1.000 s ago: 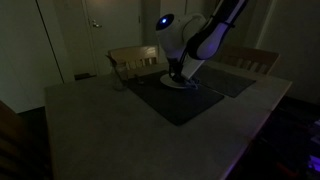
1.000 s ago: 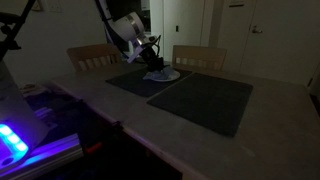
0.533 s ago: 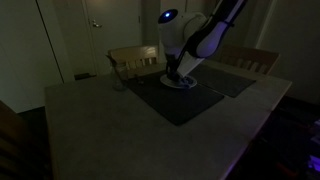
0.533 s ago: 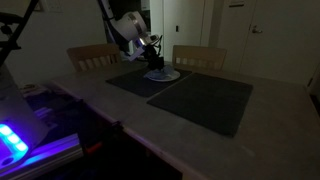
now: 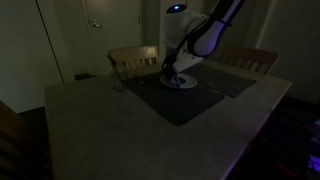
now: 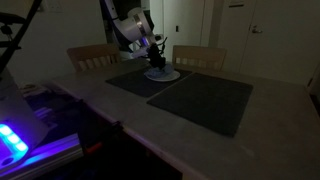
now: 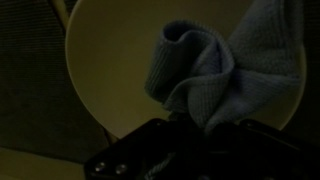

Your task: Use the towel to wipe the plate

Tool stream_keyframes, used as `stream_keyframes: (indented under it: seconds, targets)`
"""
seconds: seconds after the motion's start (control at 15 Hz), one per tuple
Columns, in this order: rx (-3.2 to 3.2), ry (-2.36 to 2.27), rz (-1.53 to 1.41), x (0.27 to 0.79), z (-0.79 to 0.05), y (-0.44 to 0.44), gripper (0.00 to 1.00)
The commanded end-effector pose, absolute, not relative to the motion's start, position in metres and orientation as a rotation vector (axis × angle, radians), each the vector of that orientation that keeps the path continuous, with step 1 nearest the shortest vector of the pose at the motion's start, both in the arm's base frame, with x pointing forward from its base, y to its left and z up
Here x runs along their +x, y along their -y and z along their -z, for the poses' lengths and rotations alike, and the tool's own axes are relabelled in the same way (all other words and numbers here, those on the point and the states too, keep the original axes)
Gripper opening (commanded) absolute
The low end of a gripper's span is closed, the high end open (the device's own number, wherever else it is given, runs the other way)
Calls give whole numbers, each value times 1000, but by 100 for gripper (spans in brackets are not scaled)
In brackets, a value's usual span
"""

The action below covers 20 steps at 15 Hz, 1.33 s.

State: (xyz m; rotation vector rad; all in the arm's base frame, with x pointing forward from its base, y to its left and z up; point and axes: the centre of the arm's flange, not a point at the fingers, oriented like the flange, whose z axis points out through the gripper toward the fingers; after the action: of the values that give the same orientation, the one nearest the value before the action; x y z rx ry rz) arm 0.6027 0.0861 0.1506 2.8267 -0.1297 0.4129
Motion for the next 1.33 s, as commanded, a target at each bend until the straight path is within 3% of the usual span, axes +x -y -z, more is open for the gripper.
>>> stream_keyframes:
  seconds: [0.0, 0.33, 0.73, 1.27]
  targets:
    - [3006, 169, -429, 619, -120, -78, 3]
    - [3207, 326, -447, 626, -125, -41, 3]
    - [3295, 475, -259, 618, -131, 3, 3]
    - [3224, 303, 119, 622, -132, 15, 3]
